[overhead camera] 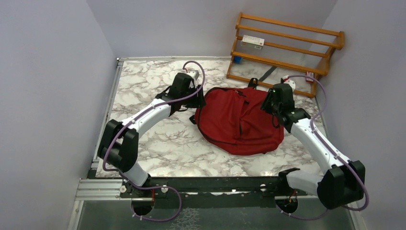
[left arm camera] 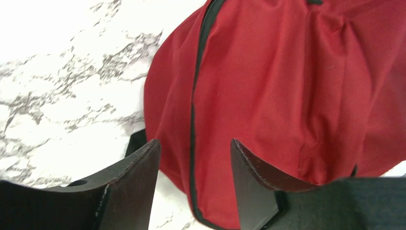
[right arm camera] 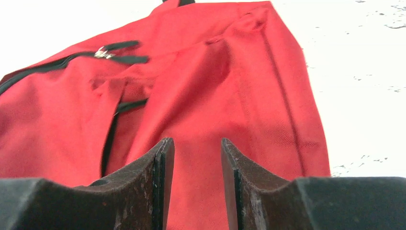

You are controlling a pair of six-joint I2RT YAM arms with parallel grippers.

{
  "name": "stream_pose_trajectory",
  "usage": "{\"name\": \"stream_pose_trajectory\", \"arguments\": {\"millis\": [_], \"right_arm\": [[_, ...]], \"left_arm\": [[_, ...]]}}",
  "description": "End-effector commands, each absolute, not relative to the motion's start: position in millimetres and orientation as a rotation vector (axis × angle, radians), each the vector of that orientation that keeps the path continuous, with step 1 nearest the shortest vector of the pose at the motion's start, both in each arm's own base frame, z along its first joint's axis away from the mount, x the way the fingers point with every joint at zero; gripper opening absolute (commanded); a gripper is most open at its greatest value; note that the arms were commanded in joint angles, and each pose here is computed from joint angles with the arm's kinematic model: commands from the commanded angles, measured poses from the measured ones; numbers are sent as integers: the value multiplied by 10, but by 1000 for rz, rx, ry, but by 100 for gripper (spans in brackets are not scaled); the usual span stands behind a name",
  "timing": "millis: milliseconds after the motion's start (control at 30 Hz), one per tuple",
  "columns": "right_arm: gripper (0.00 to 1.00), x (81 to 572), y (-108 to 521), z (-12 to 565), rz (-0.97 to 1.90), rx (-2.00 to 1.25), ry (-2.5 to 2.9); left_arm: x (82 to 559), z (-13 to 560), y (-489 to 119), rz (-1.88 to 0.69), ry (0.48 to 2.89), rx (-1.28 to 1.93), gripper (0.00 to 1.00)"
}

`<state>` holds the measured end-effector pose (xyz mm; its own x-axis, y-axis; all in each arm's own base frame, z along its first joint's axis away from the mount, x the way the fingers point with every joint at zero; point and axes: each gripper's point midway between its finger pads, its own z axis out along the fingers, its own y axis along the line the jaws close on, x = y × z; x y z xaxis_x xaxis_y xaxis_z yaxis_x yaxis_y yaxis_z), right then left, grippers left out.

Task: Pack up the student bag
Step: Adjust the student bag at the center of the board.

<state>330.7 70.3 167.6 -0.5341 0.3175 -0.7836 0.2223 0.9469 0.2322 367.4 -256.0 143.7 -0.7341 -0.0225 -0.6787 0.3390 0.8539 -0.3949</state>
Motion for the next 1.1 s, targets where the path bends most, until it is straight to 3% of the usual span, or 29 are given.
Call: {"name": "stream_pose_trajectory", "arguments": {"millis": [0, 233, 533, 633, 900, 1067], "right_arm": [[46, 3597, 552, 1703, 164, 396, 2129], [49, 4036, 245, 1619, 236, 504, 2086], [50, 4517, -4, 1386, 126, 535, 2118], [50, 4611, -139, 1259, 97, 553, 2145], [47, 4543, -56, 859, 139, 517, 2298], [43, 4269, 156, 760, 271, 507, 2366]], "left_arm": [[3539, 1263, -2326, -550, 2355, 217, 59], [3386, 1023, -2462, -675, 2398, 232, 60], [3365, 810, -2442, -651, 2454, 228, 58], [3368, 771, -2453, -655, 2464, 233, 50], [3488, 773, -2373, -660, 2461, 199, 18], [3733, 871, -2152, -616, 2435, 137, 10]]}}
